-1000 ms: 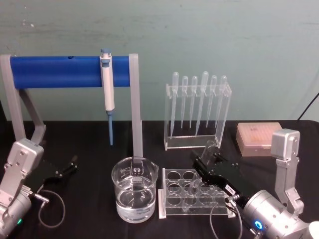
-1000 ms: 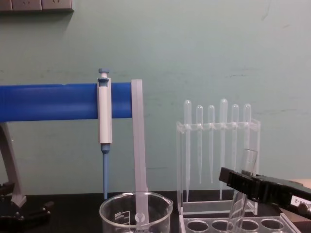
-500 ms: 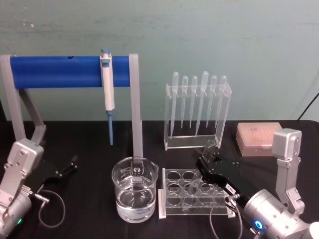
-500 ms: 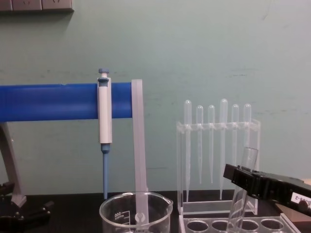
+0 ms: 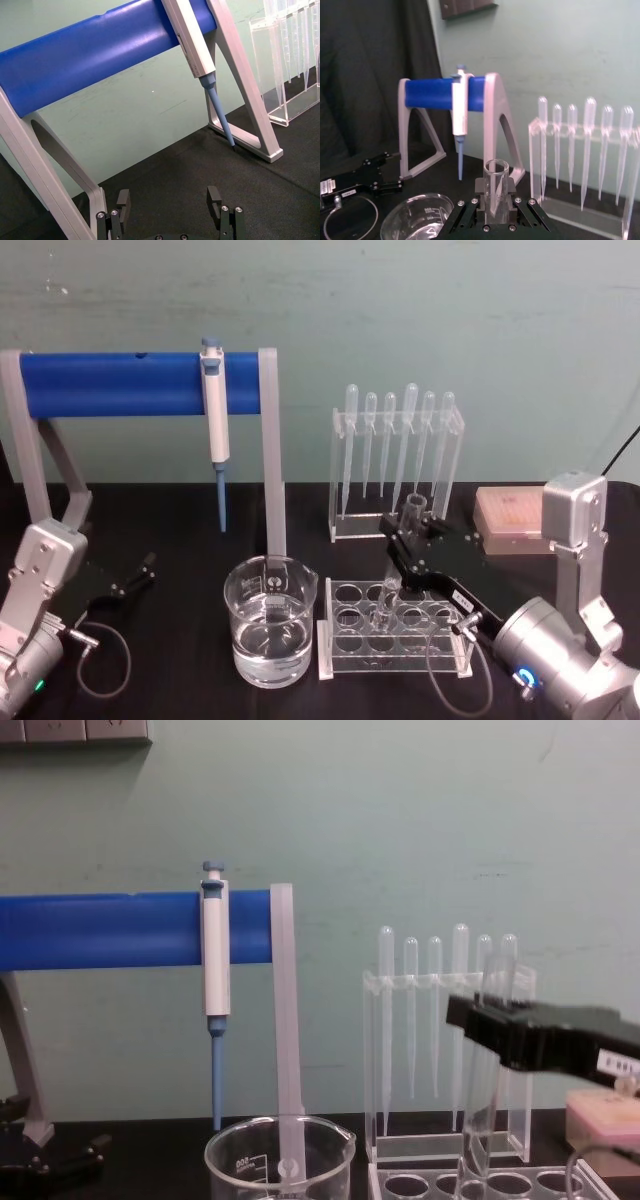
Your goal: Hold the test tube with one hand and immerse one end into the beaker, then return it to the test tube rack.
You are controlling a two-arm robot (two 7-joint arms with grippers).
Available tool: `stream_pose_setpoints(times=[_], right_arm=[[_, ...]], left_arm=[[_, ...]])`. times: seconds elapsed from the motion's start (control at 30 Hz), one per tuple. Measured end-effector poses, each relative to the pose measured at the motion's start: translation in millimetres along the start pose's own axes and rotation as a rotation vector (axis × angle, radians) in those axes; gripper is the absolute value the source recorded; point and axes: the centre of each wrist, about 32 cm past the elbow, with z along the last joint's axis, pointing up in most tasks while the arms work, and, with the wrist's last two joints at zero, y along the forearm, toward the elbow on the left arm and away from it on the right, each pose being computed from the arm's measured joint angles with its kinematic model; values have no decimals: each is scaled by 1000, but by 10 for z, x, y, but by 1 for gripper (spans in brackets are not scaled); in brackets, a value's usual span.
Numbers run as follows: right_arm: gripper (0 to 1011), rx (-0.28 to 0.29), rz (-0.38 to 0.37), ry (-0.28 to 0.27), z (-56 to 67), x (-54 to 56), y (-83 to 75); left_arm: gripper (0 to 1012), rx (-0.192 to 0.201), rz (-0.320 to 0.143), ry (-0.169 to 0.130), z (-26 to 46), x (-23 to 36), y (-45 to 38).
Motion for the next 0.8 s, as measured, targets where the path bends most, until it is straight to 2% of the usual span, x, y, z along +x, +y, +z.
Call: stream_pose_setpoints(times=[0.07,0.13,0.17,0.3,0.63,0.8], right_arm=[[224,4,14,-24,58,1,5],[224,11,43,-58,167,12,18],[224,11,43,-58,167,12,18],[224,15,76,-88,318,55,47],[224,21,149,-101,645,139,138],[224,38,185,-106,799,105,222]], left_arm=[[1000,0,0,0,0,0,0],[1000,0,0,0,0,0,0],[1000,0,0,0,0,0,0],[1000,0,0,0,0,0,0],[1000,0,0,0,0,0,0],[1000,0,0,0,0,0,0]])
